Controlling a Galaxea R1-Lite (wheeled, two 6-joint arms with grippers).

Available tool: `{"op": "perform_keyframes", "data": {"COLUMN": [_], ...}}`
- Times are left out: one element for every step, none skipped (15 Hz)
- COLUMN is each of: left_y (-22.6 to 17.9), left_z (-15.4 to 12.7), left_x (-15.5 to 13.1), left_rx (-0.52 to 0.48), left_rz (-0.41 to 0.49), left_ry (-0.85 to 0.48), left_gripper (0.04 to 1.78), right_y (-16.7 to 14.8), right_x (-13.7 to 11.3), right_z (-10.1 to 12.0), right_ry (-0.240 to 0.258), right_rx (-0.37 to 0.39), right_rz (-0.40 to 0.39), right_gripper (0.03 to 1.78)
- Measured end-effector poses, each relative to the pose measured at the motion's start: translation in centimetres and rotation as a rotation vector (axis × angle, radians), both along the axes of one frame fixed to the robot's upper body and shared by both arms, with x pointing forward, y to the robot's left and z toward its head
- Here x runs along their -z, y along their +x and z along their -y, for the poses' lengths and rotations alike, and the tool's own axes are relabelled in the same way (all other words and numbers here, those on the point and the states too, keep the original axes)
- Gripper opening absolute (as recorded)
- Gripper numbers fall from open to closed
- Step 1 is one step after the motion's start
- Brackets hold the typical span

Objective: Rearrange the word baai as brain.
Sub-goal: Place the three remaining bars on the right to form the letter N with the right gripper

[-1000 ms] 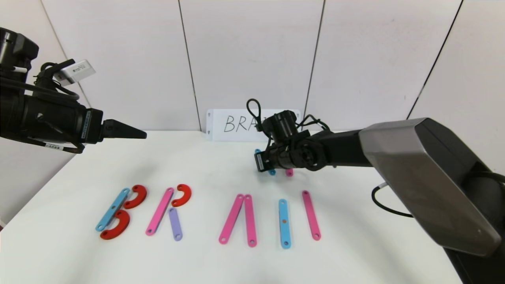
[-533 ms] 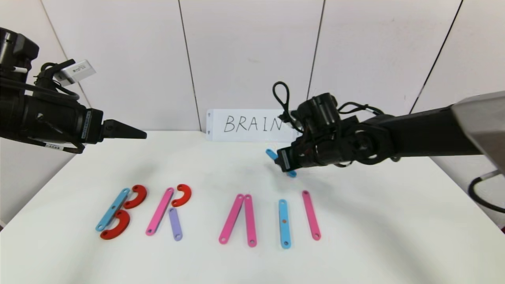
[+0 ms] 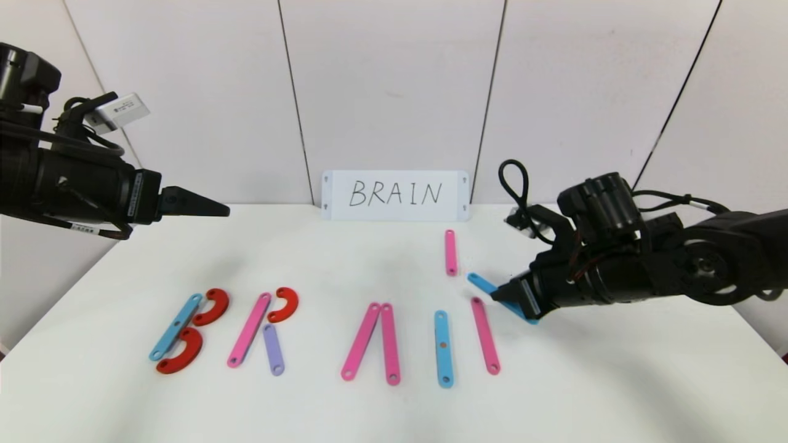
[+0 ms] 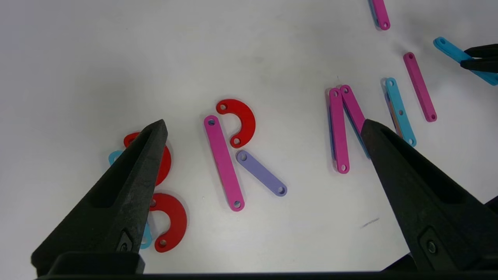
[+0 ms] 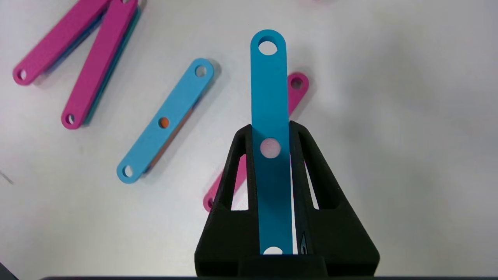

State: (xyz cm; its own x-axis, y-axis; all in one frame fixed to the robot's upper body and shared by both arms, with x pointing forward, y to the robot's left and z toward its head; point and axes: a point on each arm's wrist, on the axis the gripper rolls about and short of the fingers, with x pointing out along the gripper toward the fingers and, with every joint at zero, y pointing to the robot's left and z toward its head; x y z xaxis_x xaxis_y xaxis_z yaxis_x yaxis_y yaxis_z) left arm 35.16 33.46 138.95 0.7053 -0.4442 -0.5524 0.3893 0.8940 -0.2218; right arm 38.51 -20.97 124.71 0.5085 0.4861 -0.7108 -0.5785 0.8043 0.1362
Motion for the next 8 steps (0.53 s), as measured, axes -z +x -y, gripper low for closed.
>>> {"op": "perform_keyframes", "data": {"left_y": [0.0, 0.0, 0.0, 0.0, 0.0, 0.0, 0.0, 0.0], "left_z": [0.0, 0.0, 0.0, 0.0, 0.0, 0.1, 0.1, 0.1], "left_x": [0.0, 0.0, 0.0, 0.0, 0.0, 0.0, 0.0, 0.1], "left_rx": [0.0, 0.001, 0.001, 0.002, 0.002, 0.003, 0.005, 0.006], "left_rz": [0.0, -0.001, -0.001, -0.001, -0.001, -0.002, -0.001, -0.002], "left_ry": [0.0, 0.0, 0.0, 0.0, 0.0, 0.0, 0.001, 0.0], "left_gripper": [1.74, 1.74, 1.74, 1.74, 1.74, 1.74, 1.74, 1.74], "right_y": [-0.3, -0.5, -0.6, -0.7, -0.7, -0.7, -0.7, -0.8], "right_x": [0.5, 1.0, 1.4, 1.6, 1.8, 1.9, 2.1, 2.3], "right_z": [0.5, 0.9, 1.2, 1.4, 1.6, 1.8, 1.9, 2.0], "right_ry": [-0.01, -0.024, -0.034, -0.038, -0.04, -0.04, -0.043, -0.048], "right_rx": [-0.008, -0.017, -0.017, -0.009, -0.004, 0.001, 0.005, 0.008], "right_rz": [0.013, 0.023, 0.018, 0.013, 0.015, 0.016, 0.011, 0.002], "right_gripper": [0.27, 0.27, 0.27, 0.27, 0.27, 0.27, 0.27, 0.27]}}
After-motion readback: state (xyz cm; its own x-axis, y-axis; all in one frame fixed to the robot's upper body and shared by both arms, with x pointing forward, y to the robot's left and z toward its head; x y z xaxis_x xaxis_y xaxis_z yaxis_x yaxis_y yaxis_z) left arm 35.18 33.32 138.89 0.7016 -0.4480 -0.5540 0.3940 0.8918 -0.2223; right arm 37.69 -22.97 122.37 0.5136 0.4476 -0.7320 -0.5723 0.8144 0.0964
